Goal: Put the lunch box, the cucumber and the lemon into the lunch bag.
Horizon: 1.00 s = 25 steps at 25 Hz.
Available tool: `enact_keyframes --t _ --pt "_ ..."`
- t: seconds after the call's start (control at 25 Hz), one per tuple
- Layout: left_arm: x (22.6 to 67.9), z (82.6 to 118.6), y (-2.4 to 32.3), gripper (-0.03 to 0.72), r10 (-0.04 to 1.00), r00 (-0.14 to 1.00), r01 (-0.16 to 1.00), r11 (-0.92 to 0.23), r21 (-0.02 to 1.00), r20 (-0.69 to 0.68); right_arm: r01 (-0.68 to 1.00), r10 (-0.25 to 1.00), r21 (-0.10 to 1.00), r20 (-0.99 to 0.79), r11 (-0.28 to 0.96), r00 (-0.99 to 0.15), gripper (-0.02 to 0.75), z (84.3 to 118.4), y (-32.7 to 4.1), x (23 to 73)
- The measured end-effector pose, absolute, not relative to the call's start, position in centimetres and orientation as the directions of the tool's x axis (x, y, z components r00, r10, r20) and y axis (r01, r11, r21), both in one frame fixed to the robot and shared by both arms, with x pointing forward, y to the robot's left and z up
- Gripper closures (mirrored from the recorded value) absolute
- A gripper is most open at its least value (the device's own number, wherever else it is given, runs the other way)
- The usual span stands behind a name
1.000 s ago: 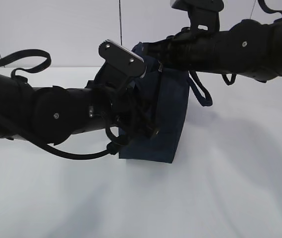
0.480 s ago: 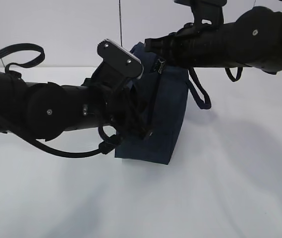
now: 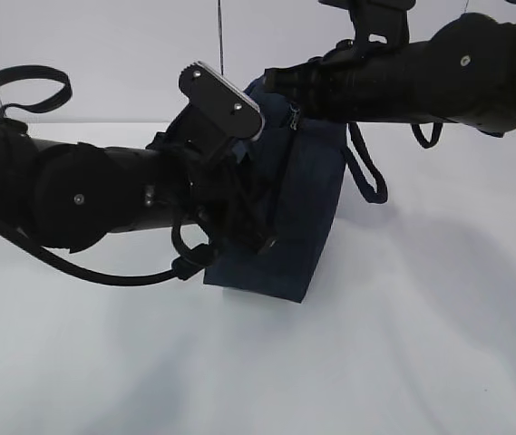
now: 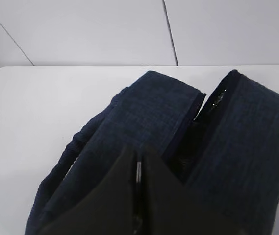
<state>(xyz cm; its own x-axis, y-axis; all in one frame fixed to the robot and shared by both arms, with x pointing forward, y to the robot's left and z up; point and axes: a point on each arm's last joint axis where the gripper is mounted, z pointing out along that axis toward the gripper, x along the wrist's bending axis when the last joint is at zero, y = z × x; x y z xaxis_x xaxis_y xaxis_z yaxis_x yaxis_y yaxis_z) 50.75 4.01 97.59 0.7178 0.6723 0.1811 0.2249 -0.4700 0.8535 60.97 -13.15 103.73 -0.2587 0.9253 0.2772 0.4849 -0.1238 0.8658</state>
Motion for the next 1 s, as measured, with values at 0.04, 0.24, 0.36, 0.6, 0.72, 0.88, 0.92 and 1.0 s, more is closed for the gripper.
enact_keyframes --t 0.04,0.24,0.36,0.6,0.72,0.88,0.92,1.0 --pt "50.7 97.7 4.0 0.697 0.673 0.718 0.223 -0.468 0.855 0.181 0.484 0.925 0.866 0.277 -0.124 -0.259 0.738 103.7 -13.1 61.0" --pt "50.6 98.2 4.1 0.697 0.672 0.718 0.216 -0.464 0.859 0.182 0.483 0.929 0.866 0.278 -0.132 -0.245 0.738 103.7 -13.6 61.2" --pt "50.7 98.2 4.1 0.697 0.674 0.716 0.212 -0.460 0.862 0.184 0.494 0.931 0.859 0.279 -0.133 -0.236 0.738 103.6 -14.0 61.3" --pt "50.8 98.3 4.2 0.697 0.679 0.710 0.209 -0.455 0.865 0.185 0.508 0.931 0.852 0.281 -0.129 -0.234 0.738 103.4 -14.2 61.3" --pt "51.3 98.3 4.7 0.697 0.694 0.696 0.220 -0.450 0.866 0.184 0.511 0.930 0.850 0.283 -0.129 -0.235 0.738 103.7 -14.3 61.2" --pt "52.1 98.4 5.6 0.696 0.752 0.645 0.263 -0.389 0.883 0.140 0.516 0.925 0.846 0.292 -0.131 -0.244 0.738 104.8 -14.6 60.7" --pt "52.3 98.4 5.7 0.692 0.766 0.631 0.276 -0.371 0.887 0.124 0.518 0.922 0.845 0.296 -0.132 -0.248 0.738 105.2 -14.6 60.4" --pt "52.2 98.4 5.7 0.680 0.776 0.621 0.291 -0.356 0.888 0.108 0.525 0.919 0.841 0.300 -0.128 -0.256 0.738 105.7 -14.7 60.1"
